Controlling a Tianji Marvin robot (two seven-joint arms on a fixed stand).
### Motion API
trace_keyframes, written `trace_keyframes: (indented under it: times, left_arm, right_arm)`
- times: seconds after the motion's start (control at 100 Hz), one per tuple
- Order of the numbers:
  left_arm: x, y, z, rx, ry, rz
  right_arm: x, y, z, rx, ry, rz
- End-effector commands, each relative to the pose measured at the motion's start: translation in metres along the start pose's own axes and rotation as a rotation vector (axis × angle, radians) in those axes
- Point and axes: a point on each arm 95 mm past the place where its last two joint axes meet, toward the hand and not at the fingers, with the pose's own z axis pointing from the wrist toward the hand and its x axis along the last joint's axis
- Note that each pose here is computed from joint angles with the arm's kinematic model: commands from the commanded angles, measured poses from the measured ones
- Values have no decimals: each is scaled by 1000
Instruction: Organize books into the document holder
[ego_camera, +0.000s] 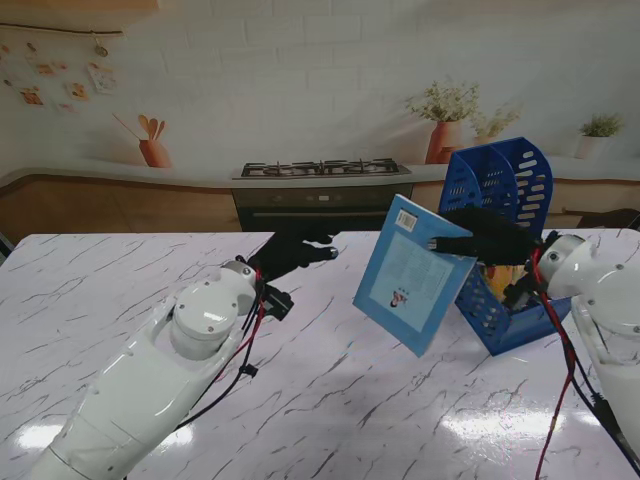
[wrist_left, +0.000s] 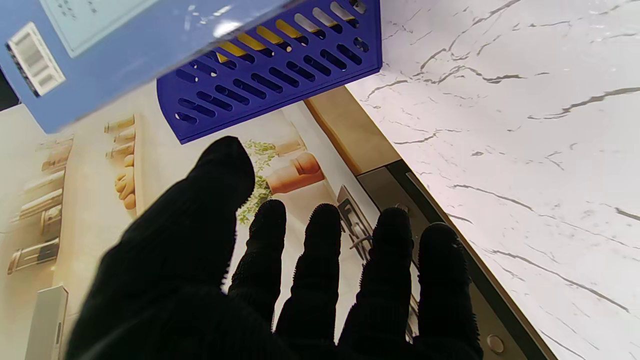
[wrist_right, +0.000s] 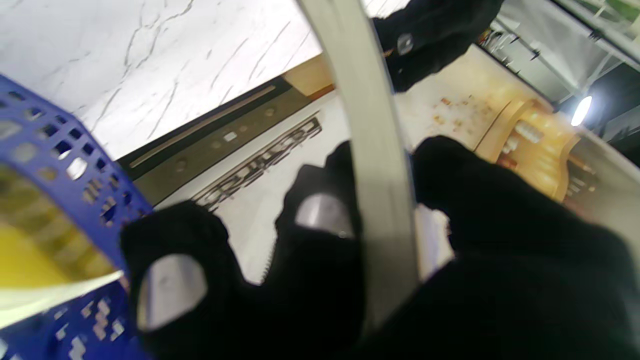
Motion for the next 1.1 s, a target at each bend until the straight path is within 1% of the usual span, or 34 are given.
trace_keyframes:
  times: [0.0, 0.19, 0.34, 0.6, 0.72, 0.88, 1.09]
  left_arm:
    - [-9, 1, -4, -16, -11, 6]
    - [-18, 1, -11, -22, -41, 37]
    - [-22, 0, -14, -24, -54, 41]
    - [-31, 0, -16, -33, -81, 39]
    - [-34, 0, -18, -35, -93, 33]
    - [-36, -1, -20, -37, -103, 28]
    - [-38, -2, -22, -36, -114, 31]
  right_arm:
    - [-1, 5, -7, -26, -18, -20]
    - [-2, 21, -32, -95, -98, -64]
    - [-4, 32, -52, -143, -162, -85]
    - [-13, 44, -84, -177, -271, -129]
    - [-17, 48, -95, -192, -318, -144]
    - [-21, 54, -106, -196, -364, -165]
    - [-21, 63, -118, -229, -408, -199]
